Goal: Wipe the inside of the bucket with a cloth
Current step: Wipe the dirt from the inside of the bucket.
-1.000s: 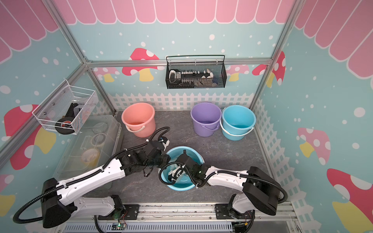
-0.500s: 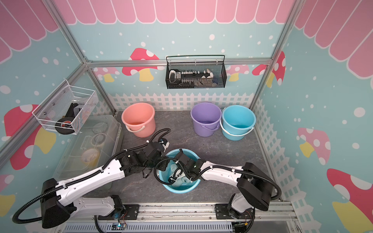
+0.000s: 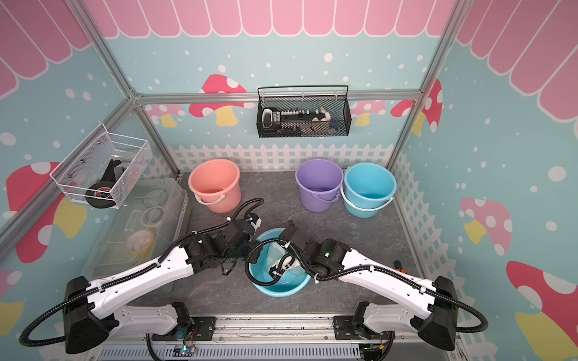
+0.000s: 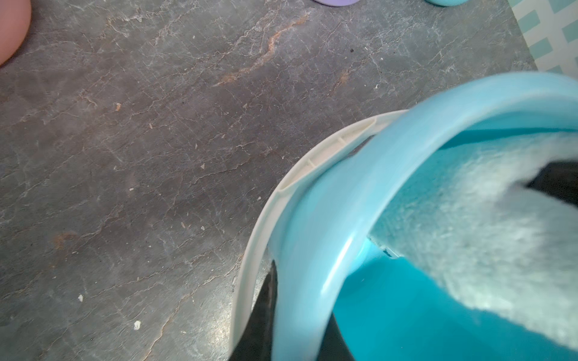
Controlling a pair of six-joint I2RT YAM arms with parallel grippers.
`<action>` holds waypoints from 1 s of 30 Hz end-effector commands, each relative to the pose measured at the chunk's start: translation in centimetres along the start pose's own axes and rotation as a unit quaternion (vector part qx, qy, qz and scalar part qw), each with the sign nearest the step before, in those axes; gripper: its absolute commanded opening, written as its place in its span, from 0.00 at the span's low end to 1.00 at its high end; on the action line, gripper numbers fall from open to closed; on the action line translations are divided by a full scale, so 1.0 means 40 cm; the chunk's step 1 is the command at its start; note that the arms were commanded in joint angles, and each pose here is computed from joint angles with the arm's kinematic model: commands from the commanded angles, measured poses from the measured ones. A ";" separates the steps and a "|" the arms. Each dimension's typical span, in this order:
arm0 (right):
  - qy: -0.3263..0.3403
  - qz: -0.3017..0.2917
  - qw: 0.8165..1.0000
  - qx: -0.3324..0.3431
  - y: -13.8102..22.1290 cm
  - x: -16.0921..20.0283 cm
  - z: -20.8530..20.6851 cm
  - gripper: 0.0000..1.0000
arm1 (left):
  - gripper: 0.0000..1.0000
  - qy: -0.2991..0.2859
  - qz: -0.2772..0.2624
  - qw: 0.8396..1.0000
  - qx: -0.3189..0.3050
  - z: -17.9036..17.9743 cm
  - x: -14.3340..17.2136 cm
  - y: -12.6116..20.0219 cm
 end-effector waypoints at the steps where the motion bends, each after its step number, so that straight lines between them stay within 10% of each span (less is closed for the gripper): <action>1: 0.066 0.077 0.995 -0.007 0.010 0.040 -0.003 0.00 | 0.00 0.006 -0.022 1.000 -0.004 0.003 -0.019 0.009; 30: -0.044 -0.035 0.980 -0.189 -0.348 -0.141 0.211 0.00 | 0.00 -0.002 -0.030 0.999 0.018 -0.009 -0.025 0.020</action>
Point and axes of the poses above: each gripper's point midway between its finger pads, its own y axis back along the fingers, its own z axis along the line the jaws close on, x = y × z, the point moved 6 cm from there along y, back along the fingers, and after that the axes turned 9 degrees about -y, right-handed, at the moved point
